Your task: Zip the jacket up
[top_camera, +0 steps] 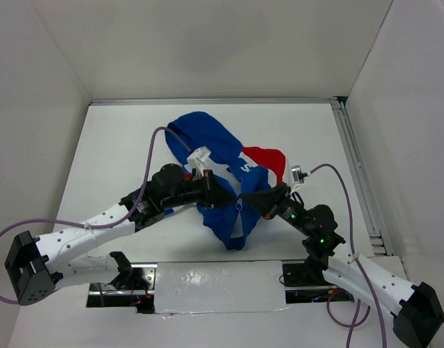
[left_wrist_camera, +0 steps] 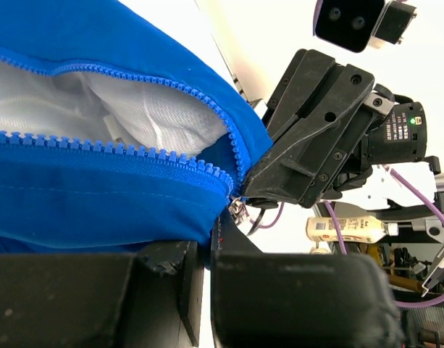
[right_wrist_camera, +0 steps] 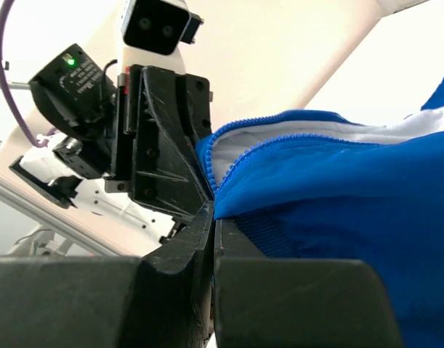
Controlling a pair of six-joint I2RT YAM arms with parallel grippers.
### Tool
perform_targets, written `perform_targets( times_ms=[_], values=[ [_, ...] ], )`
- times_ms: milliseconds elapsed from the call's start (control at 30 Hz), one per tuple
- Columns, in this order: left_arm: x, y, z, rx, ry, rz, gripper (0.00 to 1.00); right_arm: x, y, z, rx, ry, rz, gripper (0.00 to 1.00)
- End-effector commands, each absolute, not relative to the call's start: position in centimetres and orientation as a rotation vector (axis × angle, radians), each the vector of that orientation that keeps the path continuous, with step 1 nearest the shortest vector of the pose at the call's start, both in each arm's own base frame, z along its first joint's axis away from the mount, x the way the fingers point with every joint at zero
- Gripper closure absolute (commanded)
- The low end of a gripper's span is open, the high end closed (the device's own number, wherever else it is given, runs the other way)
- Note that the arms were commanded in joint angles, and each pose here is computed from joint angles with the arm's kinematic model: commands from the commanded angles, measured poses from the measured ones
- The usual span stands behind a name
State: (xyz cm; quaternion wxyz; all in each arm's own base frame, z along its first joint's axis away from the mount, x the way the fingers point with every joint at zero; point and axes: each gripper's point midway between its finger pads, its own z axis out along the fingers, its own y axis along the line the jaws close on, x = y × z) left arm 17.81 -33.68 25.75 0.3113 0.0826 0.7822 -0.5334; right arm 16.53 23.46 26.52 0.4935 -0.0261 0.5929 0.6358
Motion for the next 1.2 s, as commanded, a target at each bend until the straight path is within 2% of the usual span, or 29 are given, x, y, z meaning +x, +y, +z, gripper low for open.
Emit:
perform_targets(
  times_ms=[0,267,500,800,1033,1167],
  values=[
    [17.5,-34.6,27.1,0.267,2.007,-1.476,1.0,15.5,22.9,30.3,-0.082,1.282,1.605,1.0],
    [17.0,-34.5,27.1,0.292,1.987,-1.496,1.0,16.5,23.1,29.6,-0.046,1.34,1.574,1.0],
    [15.3,-34.6,27.6,0.431,1.951,-1.552,1.0,16.7,23.2,30.2,-0.078,1.319,1.544,1.0],
    [12.4,-34.6,25.2,0.627,2.011,-1.625,1.0,17.1,23.2,31.0,-0.125,1.308,1.478,1.0],
    [11.3,-33.9,23.8,0.634,2.056,-1.646,1.0,17.8,23.1,31.0,-0.144,1.322,1.409,1.0],
    [12.0,-33.5,23.2,0.535,2.107,-1.603,1.0,17.8,23.4,29.6,-0.166,1.4,1.392,1.0]
  ],
)
